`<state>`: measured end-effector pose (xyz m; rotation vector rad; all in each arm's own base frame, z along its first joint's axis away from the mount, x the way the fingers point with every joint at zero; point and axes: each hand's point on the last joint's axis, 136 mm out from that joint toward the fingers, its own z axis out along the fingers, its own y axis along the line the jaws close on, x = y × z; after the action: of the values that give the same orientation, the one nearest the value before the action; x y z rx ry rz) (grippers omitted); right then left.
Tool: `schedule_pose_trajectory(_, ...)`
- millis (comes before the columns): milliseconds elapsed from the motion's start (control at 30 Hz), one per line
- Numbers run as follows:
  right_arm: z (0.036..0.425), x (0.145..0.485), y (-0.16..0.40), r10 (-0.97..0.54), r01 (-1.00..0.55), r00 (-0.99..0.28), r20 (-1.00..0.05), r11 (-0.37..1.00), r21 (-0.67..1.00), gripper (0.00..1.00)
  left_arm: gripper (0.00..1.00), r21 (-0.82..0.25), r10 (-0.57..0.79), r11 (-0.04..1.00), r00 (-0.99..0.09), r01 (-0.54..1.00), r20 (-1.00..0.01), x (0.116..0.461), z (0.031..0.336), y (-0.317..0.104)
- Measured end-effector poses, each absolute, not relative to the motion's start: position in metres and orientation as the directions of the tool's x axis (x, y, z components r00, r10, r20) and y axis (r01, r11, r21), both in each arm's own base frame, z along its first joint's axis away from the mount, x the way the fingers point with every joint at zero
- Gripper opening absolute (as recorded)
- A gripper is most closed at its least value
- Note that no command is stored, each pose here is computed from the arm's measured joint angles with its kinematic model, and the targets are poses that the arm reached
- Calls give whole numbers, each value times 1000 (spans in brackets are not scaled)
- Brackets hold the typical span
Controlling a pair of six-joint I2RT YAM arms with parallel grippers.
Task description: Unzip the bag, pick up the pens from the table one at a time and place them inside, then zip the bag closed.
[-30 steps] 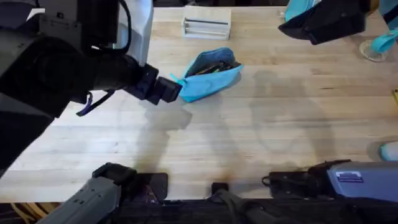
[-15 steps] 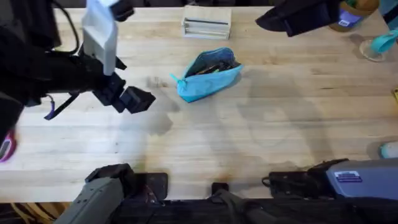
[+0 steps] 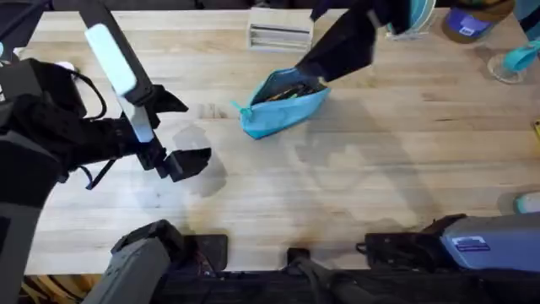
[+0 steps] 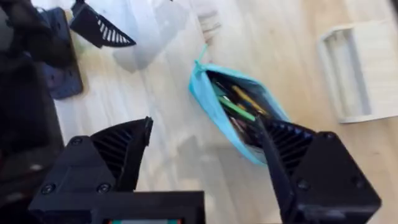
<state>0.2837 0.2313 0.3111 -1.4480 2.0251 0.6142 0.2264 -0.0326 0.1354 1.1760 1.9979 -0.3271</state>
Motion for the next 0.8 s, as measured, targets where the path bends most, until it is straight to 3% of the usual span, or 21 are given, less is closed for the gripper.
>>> schedule_pose_trajectory(233,265,286,263,-657,-892,-417,-629,428,145,998,993,186,632,511,-220,839,-743,230,132,-34)
schedule_pose_trajectory(467,255,266,292,-666,-900,-415,-620,399,173,997,992,213,636,500,-189,839,-748,235,135,-34)
schedule_pose_trajectory(667,249,263,306,-673,-907,-407,-618,380,183,997,993,143,609,494,-224,858,-761,238,120,-35)
schedule_pose_trajectory(800,209,270,323,-710,-897,-440,-549,379,228,997,994,87,565,441,-202,893,-800,240,106,-42)
